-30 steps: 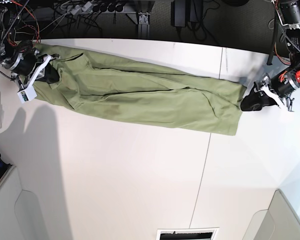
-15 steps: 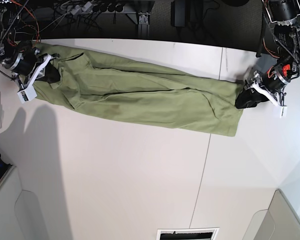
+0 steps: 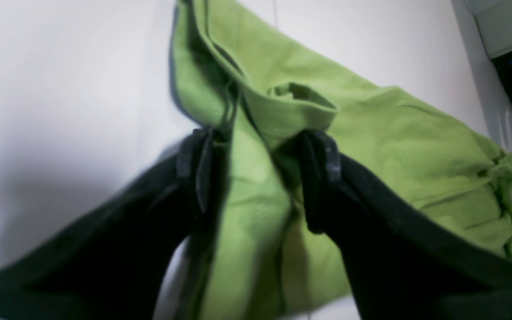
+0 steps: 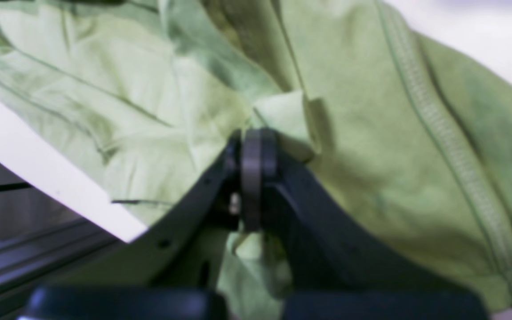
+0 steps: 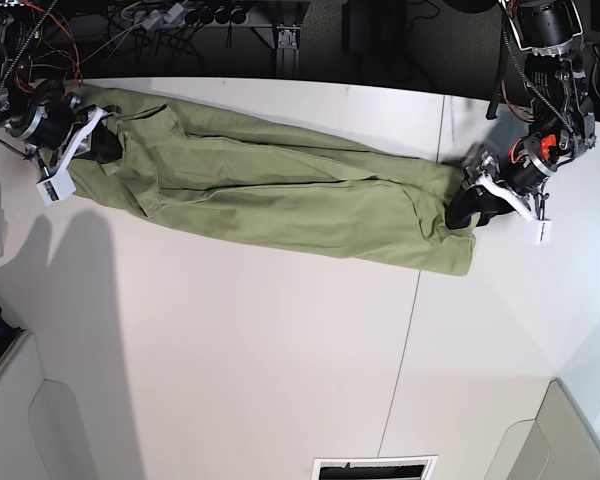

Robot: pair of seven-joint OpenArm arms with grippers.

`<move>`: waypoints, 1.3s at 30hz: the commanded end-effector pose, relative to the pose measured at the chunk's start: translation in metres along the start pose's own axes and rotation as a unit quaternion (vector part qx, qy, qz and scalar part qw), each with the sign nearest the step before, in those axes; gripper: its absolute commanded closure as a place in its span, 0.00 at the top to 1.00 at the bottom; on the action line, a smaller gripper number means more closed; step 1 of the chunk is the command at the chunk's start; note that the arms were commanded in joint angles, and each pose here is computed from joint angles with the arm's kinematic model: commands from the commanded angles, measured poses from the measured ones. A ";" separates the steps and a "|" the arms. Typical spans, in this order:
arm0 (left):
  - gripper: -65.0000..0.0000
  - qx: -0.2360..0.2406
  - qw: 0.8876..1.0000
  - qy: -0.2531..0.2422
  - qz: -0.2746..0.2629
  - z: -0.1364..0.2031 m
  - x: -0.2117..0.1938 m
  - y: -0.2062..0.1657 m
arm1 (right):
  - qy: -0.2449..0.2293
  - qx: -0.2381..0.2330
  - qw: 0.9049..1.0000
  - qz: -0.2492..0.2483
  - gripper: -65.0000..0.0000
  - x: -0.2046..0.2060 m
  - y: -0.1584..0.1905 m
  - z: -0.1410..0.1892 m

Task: Layout the t-shirt on the table in an organized manner, then fold the t-shirt properly
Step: 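Grasp the shirt's end with the left gripper, then fold the grasped end with the left gripper toward the right gripper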

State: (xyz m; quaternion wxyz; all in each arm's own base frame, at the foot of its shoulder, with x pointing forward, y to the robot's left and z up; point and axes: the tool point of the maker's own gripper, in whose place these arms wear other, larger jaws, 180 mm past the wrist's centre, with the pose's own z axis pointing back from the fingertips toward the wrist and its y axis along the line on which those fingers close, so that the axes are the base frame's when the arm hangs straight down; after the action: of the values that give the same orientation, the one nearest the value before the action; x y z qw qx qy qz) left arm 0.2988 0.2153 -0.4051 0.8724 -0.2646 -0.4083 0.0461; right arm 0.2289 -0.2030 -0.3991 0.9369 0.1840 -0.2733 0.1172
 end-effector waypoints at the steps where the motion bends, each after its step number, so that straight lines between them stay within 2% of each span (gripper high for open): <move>1: 0.50 -0.005 1.000 -0.006 -0.021 -0.004 0.009 -0.006 | -0.016 -0.001 1.000 0.008 0.00 0.011 -0.002 0.006; 2: 0.50 -0.007 1.000 -0.006 -0.030 -0.008 0.009 -0.009 | -0.016 -0.001 1.000 0.007 0.00 0.011 -0.003 0.006; 4: 0.43 -0.015 0.999 -0.011 -0.037 -0.015 0.007 -0.018 | -0.015 -0.001 1.000 0.007 0.00 0.010 -0.002 0.006; 7: 0.25 -0.021 0.999 -0.010 -0.041 -0.025 0.002 -0.028 | -0.016 -0.001 1.000 0.007 0.00 0.011 -0.002 0.006; 10: 0.01 -0.015 0.999 -0.001 -0.052 -0.029 -0.001 -0.029 | -0.016 0.000 1.000 0.007 0.00 0.011 -0.002 0.006; 14: 0.00 -0.004 0.998 0.004 -0.067 -0.027 0.005 -0.023 | -0.017 0.000 1.000 0.007 0.00 0.011 -0.002 0.006; 19: 0.00 0.002 0.993 -0.019 -0.119 -0.011 0.046 -0.030 | -0.017 0.000 1.000 0.007 0.00 0.011 -0.002 0.006; 24: 0.00 -0.048 0.980 -0.020 -0.191 -0.005 0.060 -0.085 | -0.018 0.000 1.000 0.007 0.00 0.012 -0.002 0.006; 30: 0.00 -0.102 0.956 0.024 -0.276 -0.026 0.026 -0.144 | -0.017 0.000 1.000 0.007 0.00 0.012 -0.002 0.006; 36: 0.00 -0.169 0.934 0.011 -0.315 -0.033 0.013 -0.213 | -0.018 0.001 1.000 0.006 0.00 0.012 -0.001 0.005; 39: 0.00 -0.201 0.923 0.019 -0.327 -0.036 -0.003 -0.242 | -0.019 0.003 1.000 0.004 0.00 0.011 0.001 0.004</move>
State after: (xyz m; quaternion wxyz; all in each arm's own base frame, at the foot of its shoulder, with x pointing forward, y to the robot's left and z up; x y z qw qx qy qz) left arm 0.2854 -0.0056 -0.3200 0.7895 -0.2808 -0.4344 -0.3302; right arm 0.2284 -0.1991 -0.3995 0.9358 0.1909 -0.2734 0.1142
